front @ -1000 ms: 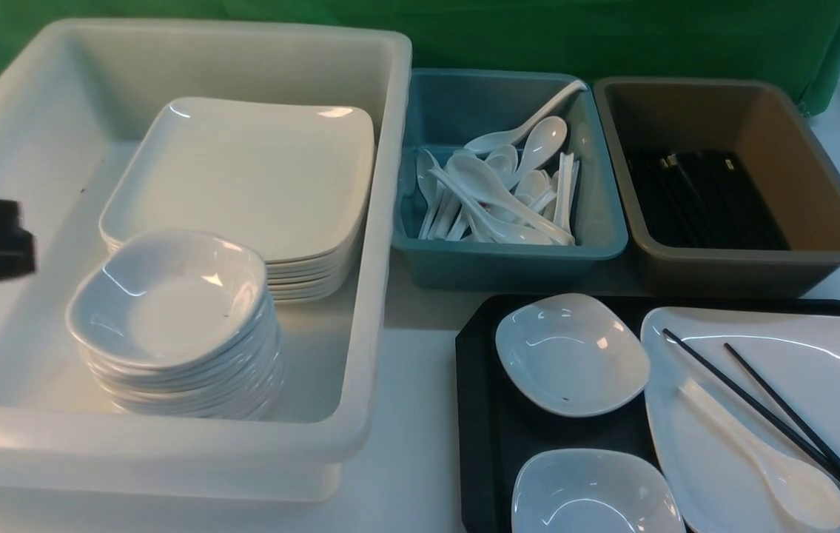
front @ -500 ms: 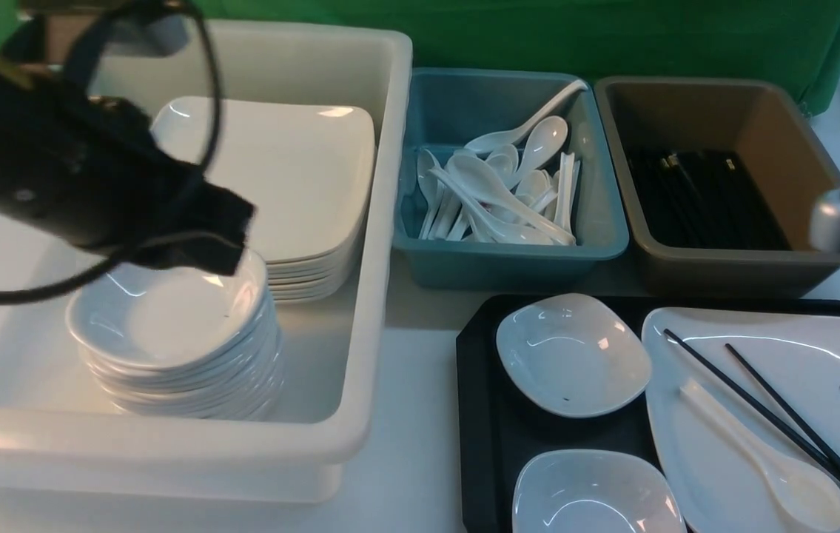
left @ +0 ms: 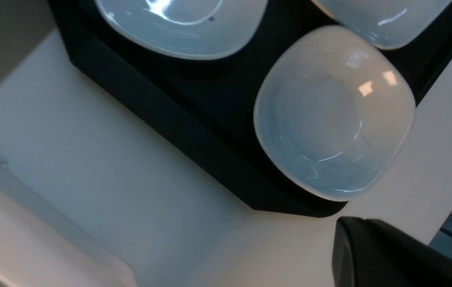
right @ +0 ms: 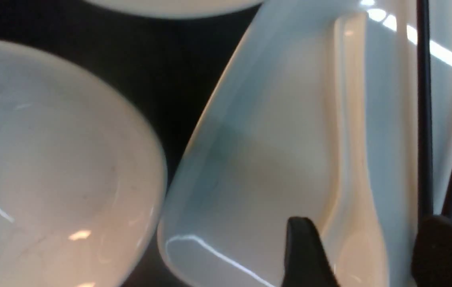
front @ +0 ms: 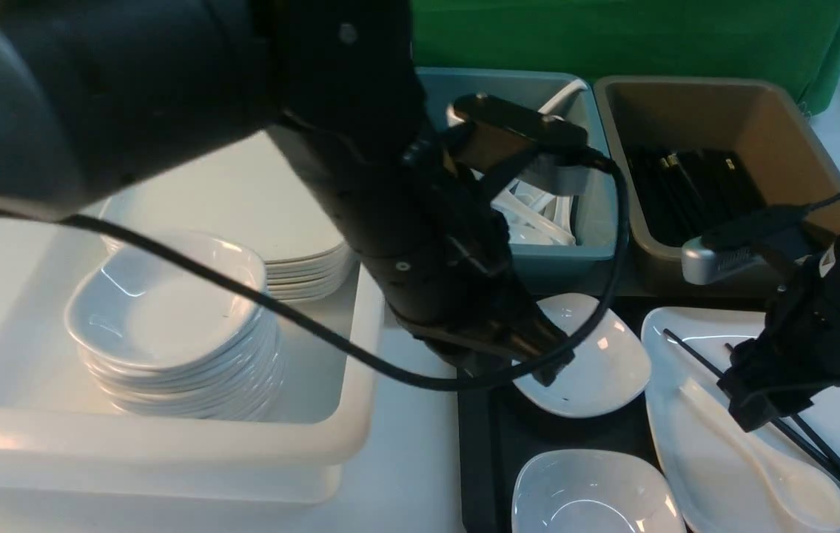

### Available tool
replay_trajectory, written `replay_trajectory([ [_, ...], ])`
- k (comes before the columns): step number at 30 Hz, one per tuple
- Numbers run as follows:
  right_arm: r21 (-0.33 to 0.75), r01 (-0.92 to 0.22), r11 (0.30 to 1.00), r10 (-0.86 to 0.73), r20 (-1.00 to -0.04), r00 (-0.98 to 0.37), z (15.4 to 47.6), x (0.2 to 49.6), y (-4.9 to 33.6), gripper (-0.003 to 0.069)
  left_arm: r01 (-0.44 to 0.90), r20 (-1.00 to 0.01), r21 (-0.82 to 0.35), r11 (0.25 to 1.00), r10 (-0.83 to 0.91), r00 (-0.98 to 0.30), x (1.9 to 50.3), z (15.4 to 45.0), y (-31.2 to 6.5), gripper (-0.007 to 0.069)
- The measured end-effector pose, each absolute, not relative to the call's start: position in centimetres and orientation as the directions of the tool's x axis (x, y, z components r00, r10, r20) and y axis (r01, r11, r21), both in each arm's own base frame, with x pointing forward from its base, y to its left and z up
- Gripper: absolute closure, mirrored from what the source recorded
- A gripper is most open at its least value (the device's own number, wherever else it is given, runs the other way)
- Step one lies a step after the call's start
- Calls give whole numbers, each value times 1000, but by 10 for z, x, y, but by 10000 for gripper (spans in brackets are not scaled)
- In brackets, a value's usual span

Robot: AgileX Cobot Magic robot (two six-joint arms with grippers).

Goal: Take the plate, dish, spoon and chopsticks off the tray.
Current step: Use the right arm to grab a pair of chopsticks from the plate

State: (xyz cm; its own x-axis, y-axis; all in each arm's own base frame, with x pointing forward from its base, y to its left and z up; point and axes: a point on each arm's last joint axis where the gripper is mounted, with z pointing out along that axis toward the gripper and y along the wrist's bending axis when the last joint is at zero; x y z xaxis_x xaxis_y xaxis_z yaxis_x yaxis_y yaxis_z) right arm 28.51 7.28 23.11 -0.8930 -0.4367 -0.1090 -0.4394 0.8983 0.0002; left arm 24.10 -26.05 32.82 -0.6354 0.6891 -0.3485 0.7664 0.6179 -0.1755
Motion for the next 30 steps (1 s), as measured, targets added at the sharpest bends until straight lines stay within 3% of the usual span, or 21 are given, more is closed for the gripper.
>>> replay_trajectory([
  [12,1,-437,899,-435,-98,-895,184,311,79,260,784,-296,-167,597,729,-618,267,297,-286,624],
  [24,0,-437,899,-435,-97,-895,167,318,81,267,835,-485,-116,538,703,-520,279,303,-299,624],
  [26,-1,-437,899,-435,-100,-895,167,319,81,300,840,-504,-109,532,698,-508,280,304,-300,624],
  [28,0,-437,899,-435,-99,-895,167,319,81,380,841,-517,-104,531,693,-502,281,304,-301,624],
  [30,-1,-438,899,-436,-96,-895,167,318,81,507,840,-521,-104,532,691,-502,281,304,-301,624],
])
